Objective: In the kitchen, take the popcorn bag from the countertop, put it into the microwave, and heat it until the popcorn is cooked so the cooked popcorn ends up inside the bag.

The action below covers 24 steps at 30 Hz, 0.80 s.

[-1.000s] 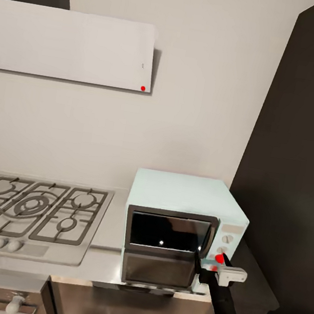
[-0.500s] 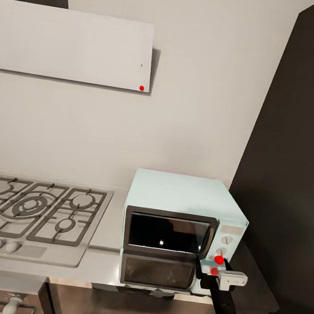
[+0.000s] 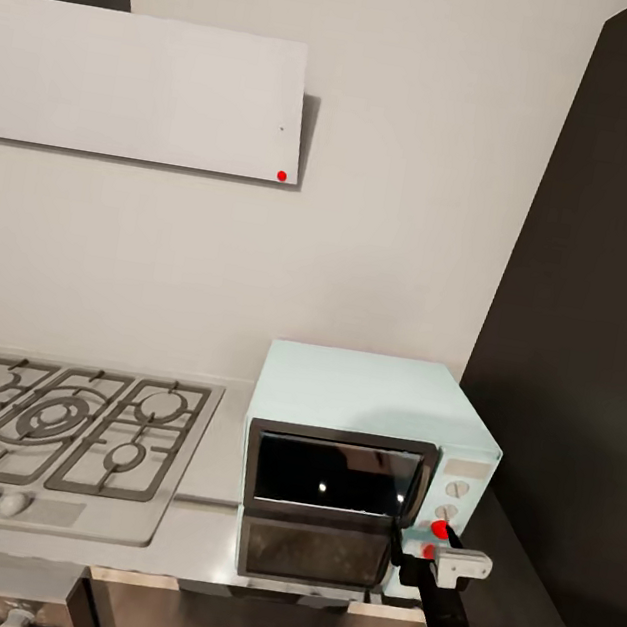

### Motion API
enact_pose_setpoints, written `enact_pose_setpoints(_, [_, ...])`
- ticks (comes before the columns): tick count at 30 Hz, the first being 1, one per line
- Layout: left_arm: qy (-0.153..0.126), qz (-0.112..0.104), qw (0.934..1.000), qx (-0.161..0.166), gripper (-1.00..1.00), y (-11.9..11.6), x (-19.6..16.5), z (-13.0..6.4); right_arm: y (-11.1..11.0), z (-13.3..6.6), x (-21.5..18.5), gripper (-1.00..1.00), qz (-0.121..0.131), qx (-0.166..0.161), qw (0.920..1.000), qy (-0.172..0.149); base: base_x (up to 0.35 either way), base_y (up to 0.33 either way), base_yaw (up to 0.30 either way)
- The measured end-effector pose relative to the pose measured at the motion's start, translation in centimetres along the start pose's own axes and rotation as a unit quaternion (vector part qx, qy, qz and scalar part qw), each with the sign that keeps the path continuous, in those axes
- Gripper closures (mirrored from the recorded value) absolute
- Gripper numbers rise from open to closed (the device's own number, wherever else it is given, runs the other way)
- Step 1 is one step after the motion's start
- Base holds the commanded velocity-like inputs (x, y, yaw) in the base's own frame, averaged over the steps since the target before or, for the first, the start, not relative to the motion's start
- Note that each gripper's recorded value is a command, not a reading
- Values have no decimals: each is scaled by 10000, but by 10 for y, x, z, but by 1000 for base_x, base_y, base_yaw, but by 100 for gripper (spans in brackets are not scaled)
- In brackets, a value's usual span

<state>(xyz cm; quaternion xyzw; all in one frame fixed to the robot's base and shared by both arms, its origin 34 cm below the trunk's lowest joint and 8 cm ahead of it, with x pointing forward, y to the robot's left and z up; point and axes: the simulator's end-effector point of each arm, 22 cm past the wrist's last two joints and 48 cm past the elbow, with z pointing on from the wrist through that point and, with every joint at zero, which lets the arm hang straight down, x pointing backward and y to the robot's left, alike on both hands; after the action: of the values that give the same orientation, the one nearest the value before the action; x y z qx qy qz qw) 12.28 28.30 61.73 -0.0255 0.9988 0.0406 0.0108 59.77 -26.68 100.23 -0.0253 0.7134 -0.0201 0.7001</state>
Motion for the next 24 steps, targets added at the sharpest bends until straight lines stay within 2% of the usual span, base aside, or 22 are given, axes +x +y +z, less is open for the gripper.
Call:
enact_pose_setpoints(8, [10,-10,10000,-1,-100,0,0,0,0,0,0,-100,0,0,10000,1,38,0,0])
enact_pose_setpoints(13, [2,-7,10000,-1,-100,0,0,0,-2,0,0,-100,8,22,10000,-12,173,0,0])
enact_pose_setpoints(17, [5,-34,10000,-9,-100,-2,0,0,2,0,-1,-100,8,-23,10000,-37,15,0,0])
enact_pose_setpoints(19, [7,-86,10000,-11,-100,-3,0,0,-4,0,-4,-100,-31,4,10000,-94,0,0,0])
enact_pose_setpoints(24, [5,-37,10000,-4,-100,-3,0,0,-6,0,-6,-100,-58,8,9999,-140,0,0,0])
